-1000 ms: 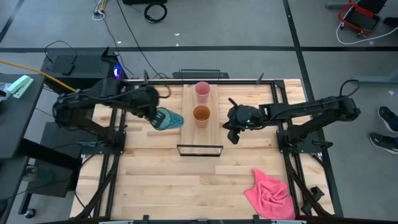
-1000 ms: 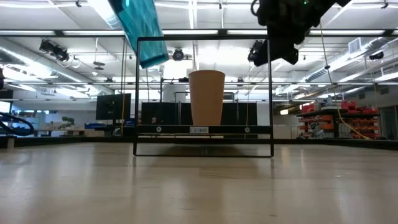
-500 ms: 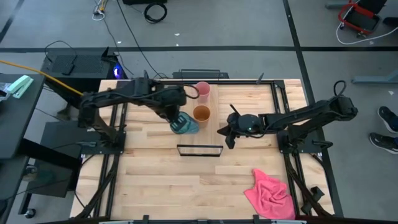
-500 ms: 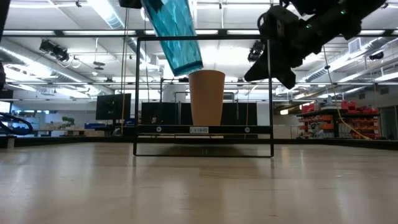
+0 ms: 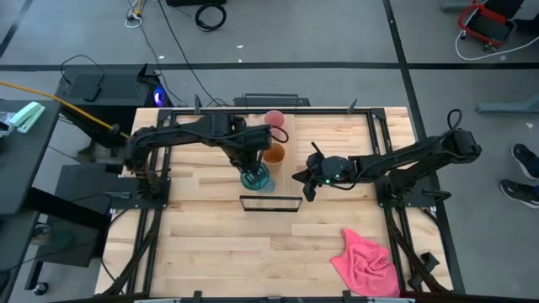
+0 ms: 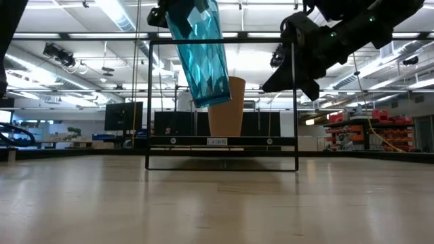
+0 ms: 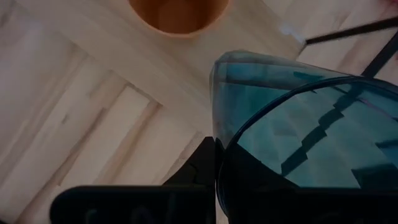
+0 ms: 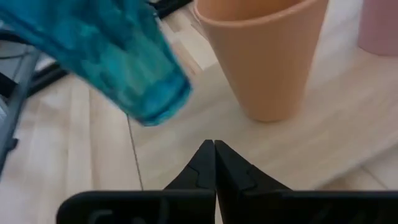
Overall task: Stack small to large cups/mugs on shelf
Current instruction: Put the blue glass on the shelf
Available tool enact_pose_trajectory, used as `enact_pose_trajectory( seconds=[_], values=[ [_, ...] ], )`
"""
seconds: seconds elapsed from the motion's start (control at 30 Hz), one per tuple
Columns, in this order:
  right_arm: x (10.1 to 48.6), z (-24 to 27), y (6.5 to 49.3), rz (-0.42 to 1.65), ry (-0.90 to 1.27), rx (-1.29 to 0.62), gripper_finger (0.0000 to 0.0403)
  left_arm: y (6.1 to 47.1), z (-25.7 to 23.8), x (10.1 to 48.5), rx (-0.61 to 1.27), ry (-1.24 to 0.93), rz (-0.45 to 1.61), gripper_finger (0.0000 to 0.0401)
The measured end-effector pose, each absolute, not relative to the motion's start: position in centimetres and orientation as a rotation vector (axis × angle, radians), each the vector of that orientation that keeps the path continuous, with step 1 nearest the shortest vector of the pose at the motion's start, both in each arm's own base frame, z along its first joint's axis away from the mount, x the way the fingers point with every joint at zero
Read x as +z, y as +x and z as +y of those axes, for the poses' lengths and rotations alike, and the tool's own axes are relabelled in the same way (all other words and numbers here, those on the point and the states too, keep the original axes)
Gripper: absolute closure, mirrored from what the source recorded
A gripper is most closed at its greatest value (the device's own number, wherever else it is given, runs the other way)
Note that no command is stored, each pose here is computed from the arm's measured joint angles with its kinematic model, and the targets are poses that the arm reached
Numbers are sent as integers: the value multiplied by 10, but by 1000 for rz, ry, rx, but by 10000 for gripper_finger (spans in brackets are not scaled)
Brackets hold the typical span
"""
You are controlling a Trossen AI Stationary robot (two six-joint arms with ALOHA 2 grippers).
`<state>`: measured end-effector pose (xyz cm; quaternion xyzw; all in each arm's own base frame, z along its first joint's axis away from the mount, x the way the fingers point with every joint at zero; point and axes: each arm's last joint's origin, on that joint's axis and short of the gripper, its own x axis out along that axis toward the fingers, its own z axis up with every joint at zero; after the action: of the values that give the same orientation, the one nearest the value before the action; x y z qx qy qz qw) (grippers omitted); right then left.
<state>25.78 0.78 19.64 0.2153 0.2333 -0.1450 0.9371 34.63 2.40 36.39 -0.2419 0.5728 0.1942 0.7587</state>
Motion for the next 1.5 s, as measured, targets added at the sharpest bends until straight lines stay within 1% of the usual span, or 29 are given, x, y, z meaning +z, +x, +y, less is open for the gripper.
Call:
enact_pose_trajectory(
  seconds=[0.33, 0.5, 0.73, 1.07, 1.4, 1.5],
  values=[
    [187, 2, 271, 456, 478, -228, 402, 358, 26, 354, 393, -546, 1251, 388],
    [183, -2, 275, 446, 512, -225, 402, 364, 32, 349, 397, -560, 1239, 388],
    [183, -11, 277, 425, 632, -234, 402, 368, 40, 340, 417, -555, 1279, 388],
    [184, -10, 276, 446, 838, -187, 403, 375, 45, 327, 410, -547, 1315, 388],
    [183, -20, 276, 448, 919, -186, 403, 377, 49, 328, 413, -556, 1292, 388],
    [183, -20, 276, 448, 928, -186, 403, 383, 50, 323, 413, -559, 1283, 388]
  ],
)
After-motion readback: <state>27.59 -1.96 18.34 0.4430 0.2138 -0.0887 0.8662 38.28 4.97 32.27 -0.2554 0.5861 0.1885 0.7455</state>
